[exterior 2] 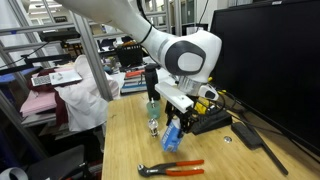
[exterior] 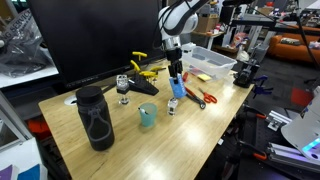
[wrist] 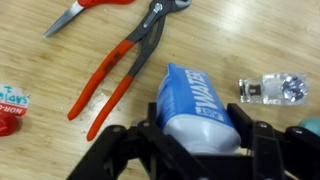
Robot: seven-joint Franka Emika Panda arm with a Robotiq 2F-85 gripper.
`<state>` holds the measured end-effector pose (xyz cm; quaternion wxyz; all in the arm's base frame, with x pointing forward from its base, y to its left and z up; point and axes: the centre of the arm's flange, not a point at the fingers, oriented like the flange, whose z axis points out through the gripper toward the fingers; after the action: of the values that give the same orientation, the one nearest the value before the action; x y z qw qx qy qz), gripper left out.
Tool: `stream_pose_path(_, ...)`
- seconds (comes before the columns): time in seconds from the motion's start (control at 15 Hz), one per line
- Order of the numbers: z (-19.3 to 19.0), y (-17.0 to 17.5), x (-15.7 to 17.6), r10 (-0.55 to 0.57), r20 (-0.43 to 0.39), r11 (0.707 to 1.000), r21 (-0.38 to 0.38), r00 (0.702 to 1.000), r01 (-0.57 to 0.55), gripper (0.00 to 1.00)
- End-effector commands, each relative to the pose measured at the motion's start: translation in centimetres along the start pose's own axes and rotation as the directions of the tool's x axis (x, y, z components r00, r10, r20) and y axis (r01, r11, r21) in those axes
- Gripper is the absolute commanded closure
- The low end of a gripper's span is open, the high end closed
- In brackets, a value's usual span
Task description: Move the water bottle to the left.
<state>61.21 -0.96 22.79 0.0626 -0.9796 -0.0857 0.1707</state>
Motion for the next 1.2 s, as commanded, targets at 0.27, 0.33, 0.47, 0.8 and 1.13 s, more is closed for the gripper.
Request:
stream_pose_path(0.27,1.2,0.2,-0.3,0.338,-0.072,0.941,-0.004,0.938,-0.340,0.51)
stream_pose_path(0.33,1.2,0.1,-0.7,0.357,-0.045,0.934,0.008,0.933,-0.357,0.20)
stream_pose_path(0.47,1.4,0.1,-2.2,0.378,0.040,0.925,0.019,0.925,-0.379,0.07)
stream_pose_path(0.8,1.6,-0.8,-5.2,0.378,0.202,0.917,0.055,0.904,-0.396,0.00)
stream_pose_path(1.13,2.0,-0.7,-4.4,0.365,0.195,0.925,0.036,0.910,-0.379,0.00)
